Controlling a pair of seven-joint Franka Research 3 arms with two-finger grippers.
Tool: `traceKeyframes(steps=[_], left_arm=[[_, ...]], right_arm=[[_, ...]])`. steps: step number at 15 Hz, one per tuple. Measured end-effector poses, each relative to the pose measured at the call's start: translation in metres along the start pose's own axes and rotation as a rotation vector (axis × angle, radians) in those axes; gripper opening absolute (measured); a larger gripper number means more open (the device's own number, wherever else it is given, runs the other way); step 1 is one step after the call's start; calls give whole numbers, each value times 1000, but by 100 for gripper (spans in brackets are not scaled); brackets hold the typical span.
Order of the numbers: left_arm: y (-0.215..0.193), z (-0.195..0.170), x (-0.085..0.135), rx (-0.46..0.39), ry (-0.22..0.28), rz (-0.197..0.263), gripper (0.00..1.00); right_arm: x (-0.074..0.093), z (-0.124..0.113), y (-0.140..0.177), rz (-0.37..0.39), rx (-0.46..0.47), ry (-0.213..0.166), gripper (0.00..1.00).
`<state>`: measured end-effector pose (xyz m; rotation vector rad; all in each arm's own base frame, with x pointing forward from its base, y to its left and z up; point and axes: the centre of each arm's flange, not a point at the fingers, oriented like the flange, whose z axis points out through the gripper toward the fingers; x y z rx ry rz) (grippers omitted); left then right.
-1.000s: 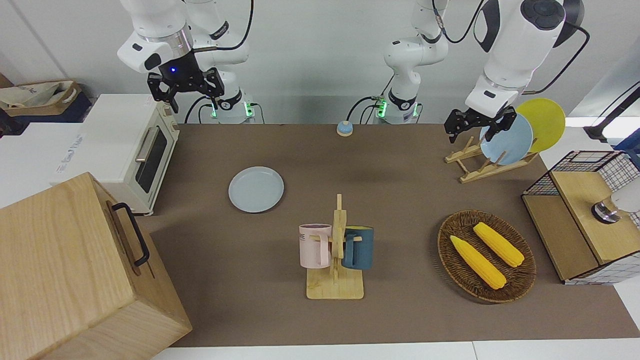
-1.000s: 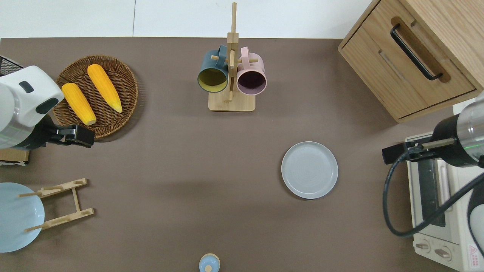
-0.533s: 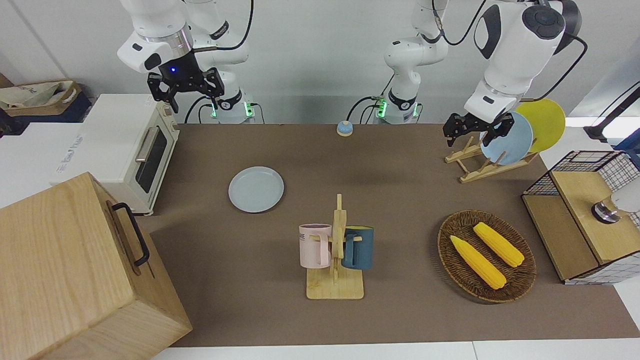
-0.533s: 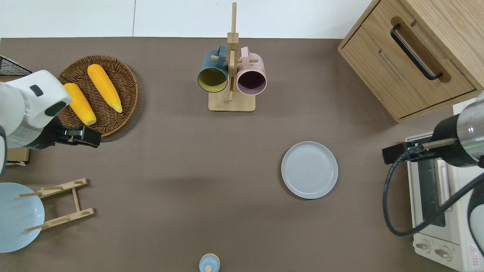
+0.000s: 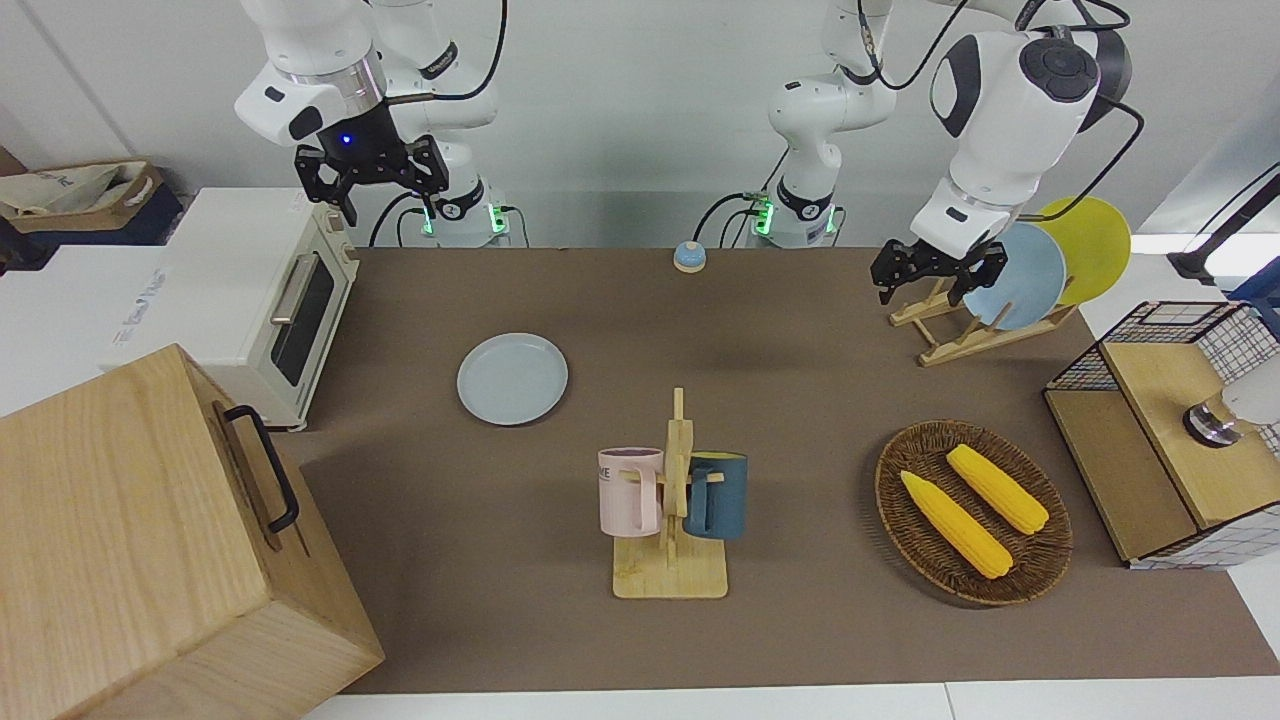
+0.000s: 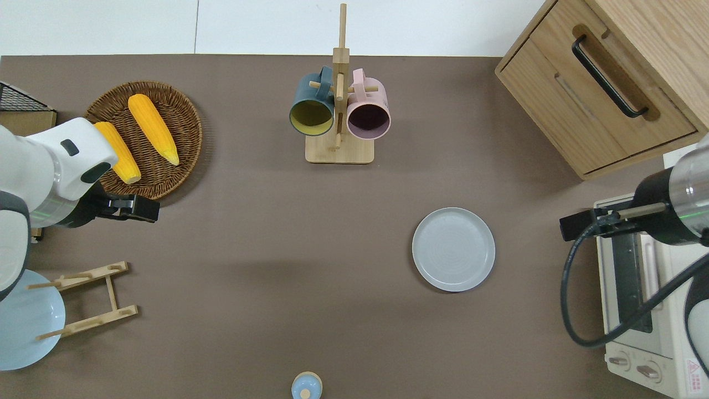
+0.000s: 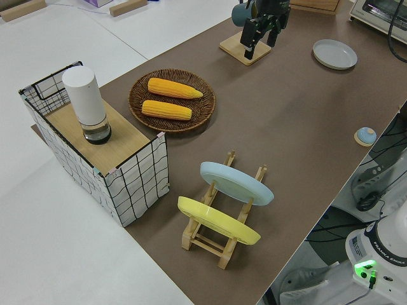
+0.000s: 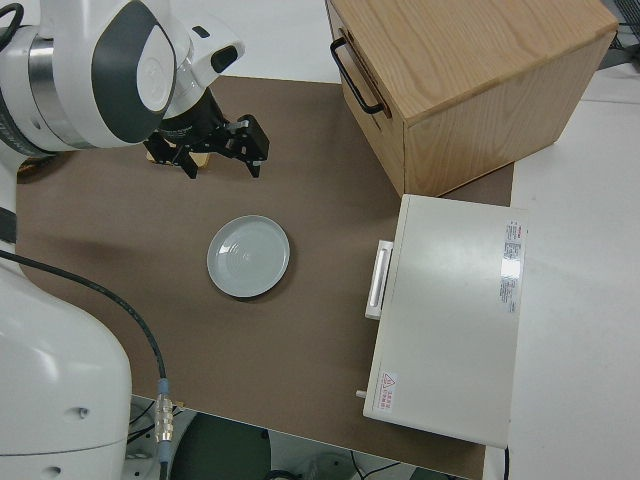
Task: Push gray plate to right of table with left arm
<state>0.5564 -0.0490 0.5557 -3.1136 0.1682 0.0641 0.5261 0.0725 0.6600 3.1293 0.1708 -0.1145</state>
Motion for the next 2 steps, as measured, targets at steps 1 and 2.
traceKeyframes(steps=[1, 2], left_arm=[[-1, -1, -1, -3, 2, 3, 100], [-2, -2, -1, -4, 3, 4, 100]], right_arm=[[0, 0, 0, 0, 0, 0, 99], [0, 0, 0, 0, 0, 0, 99]])
